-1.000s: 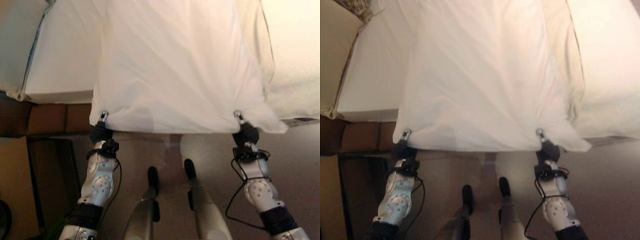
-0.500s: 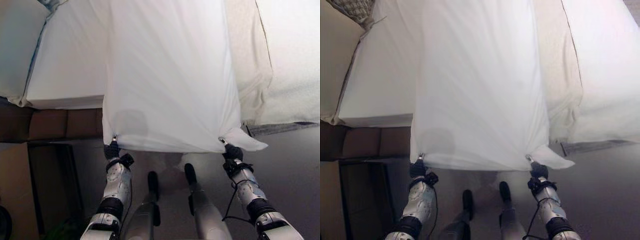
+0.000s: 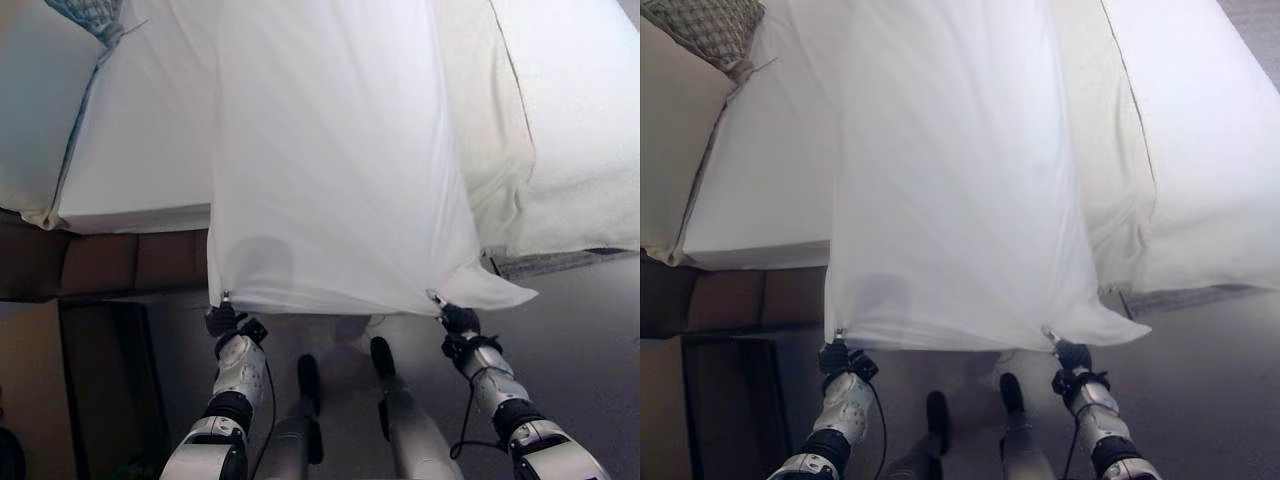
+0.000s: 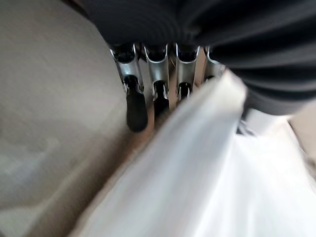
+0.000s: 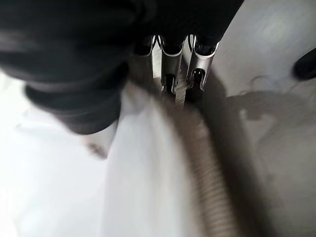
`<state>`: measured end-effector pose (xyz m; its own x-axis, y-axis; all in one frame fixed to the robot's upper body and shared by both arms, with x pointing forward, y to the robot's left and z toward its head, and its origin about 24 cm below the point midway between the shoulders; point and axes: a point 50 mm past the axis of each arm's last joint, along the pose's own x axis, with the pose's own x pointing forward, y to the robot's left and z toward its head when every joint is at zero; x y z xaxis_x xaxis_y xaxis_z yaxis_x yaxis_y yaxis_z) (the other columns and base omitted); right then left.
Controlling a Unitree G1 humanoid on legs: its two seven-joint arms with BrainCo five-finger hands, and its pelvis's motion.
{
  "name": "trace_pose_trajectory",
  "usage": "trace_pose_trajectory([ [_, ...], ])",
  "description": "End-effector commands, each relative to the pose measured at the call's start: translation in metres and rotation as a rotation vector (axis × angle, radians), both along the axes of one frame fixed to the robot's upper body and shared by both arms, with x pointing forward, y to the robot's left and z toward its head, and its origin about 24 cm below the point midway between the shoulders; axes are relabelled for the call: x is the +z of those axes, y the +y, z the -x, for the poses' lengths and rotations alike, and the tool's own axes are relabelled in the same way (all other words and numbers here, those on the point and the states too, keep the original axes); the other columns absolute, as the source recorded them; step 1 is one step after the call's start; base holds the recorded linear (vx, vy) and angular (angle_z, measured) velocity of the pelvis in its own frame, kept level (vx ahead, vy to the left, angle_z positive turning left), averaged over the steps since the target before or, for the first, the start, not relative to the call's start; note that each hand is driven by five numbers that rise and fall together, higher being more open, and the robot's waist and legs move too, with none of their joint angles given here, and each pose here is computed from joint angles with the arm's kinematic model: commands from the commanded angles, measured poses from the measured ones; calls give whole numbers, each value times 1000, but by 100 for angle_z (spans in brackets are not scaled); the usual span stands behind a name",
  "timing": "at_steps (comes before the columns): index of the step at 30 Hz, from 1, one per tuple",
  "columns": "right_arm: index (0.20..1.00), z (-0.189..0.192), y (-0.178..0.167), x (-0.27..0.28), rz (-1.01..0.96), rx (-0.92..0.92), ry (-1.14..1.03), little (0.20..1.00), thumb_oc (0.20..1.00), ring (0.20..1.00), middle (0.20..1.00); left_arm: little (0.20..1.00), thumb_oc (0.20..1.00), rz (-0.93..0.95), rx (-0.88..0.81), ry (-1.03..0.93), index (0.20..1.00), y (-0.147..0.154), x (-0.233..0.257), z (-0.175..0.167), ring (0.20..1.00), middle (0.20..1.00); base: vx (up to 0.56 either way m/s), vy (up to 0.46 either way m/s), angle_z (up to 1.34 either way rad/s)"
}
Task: Make the bed
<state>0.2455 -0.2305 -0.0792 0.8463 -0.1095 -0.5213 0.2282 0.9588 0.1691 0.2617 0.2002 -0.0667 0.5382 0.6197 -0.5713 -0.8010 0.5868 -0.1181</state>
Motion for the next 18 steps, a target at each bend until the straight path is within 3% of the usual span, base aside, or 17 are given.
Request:
trace_pose_trajectory([
  [1, 1000, 76, -6, -46, 36, -12, 258, 1000, 1000, 1000, 1000, 1000, 1000, -2, 52, 358, 1000, 17, -62, 100, 1000, 1000, 30, -30, -1],
  [5, 1000, 79, -7, -48, 34, -28, 273, 1000, 1000, 1000, 1000, 1000, 1000, 4, -19, 372, 1000, 13, -66, 105, 1000, 1000, 18, -28, 13],
  [11, 1000, 80, -4, -48, 29, -14, 260, 1000, 1000, 1000, 1000, 1000, 1000, -17, -289, 358, 1000, 2, -72, 113, 1000, 1000, 15, -32, 1],
  [12, 1000, 79, -3, -46, 34, -5, 248, 1000, 1000, 1000, 1000, 1000, 1000, -30, -318, 331, 1000, 3, -70, 111, 1000, 1000, 18, -41, 4],
  [13, 1000, 74, -3, -41, 50, 10, 196, 1000, 1000, 1000, 1000, 1000, 1000, -100, -458, 231, 1000, 1, -58, 99, 1000, 1000, 0, 0, 0],
  [16, 1000, 70, -4, -37, 57, 10, 168, 1000, 1000, 1000, 1000, 1000, 1000, -122, -518, 174, 1000, 1, -52, 93, 1000, 1000, 8, -20, 2],
  [17, 1000, 49, -4, -15, 89, 38, 19, 1000, 1000, 1000, 1000, 1000, 1000, -168, -742, 7, 1000, 0, -31, 75, 1000, 1000, 8, -20, 6],
  [18, 1000, 49, -3, -15, 89, 38, 19, 1000, 1000, 1000, 1000, 1000, 1000, -168, -742, 7, 1000, 0, -31, 75, 1000, 1000, 12, -23, 8],
])
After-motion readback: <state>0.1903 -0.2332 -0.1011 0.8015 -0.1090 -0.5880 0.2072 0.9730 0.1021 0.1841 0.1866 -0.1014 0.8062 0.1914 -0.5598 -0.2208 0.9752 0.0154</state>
